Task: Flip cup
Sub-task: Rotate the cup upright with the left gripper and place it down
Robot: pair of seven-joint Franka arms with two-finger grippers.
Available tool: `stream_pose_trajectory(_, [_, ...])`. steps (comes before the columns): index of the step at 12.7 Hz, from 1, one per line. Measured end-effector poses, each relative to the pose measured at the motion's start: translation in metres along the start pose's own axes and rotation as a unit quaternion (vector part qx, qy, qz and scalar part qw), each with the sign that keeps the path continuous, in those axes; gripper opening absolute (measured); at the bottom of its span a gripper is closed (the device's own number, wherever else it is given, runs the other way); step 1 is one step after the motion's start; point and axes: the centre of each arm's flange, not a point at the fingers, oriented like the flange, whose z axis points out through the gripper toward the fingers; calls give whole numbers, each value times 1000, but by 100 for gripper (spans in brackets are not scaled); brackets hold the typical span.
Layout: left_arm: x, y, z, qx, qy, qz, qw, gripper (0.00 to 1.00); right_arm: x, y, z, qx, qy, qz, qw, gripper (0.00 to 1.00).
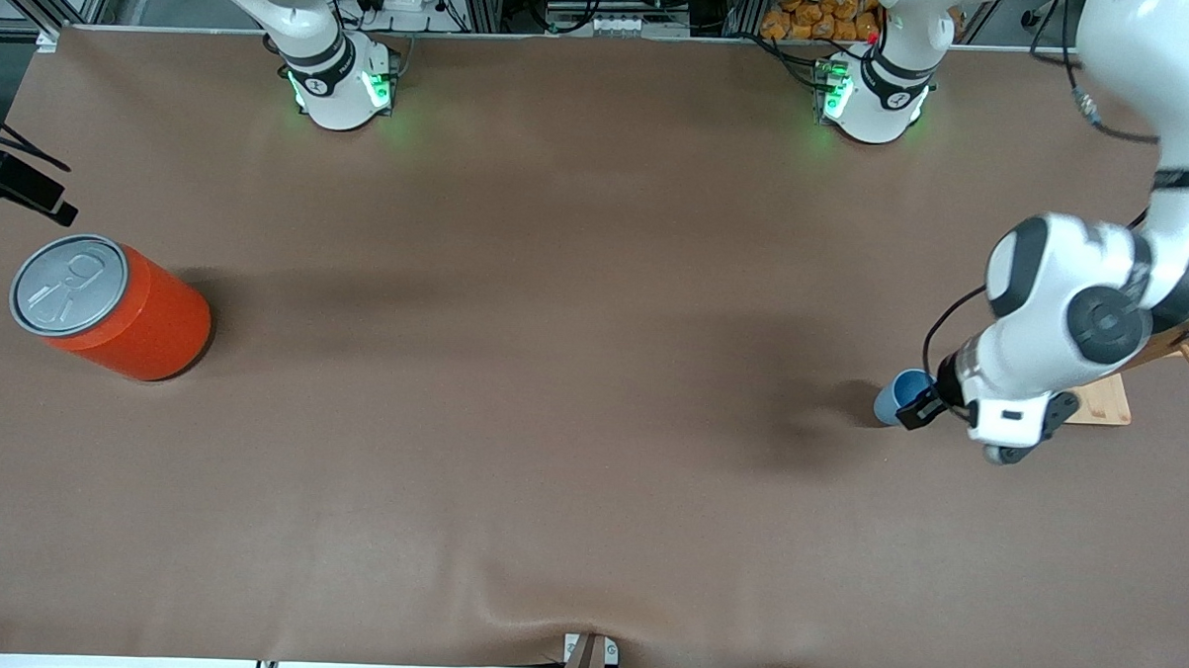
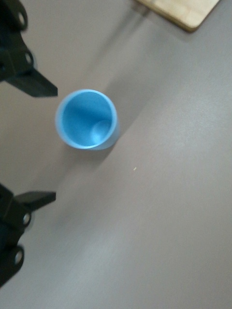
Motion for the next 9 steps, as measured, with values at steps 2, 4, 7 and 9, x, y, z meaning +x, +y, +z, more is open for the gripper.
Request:
stream_pose_trajectory(2, [-18,3,-66,4,13,16,1000,100,0,1,0,-4,0,-6,1000,100])
stream_pose_trajectory(4, [-27,-12,-127,14,23,85,996,100,0,1,0,-5,0,-10,1000,100])
stream_pose_trajectory(7, [-54,-49,-205,29,41,217,975,100,1,1,0,-7,1,-11,1000,100])
stream_pose_trajectory(9, [-68,-72,-236,24,44,270,962,100,1,2,0,-10,1,-20,1000,100])
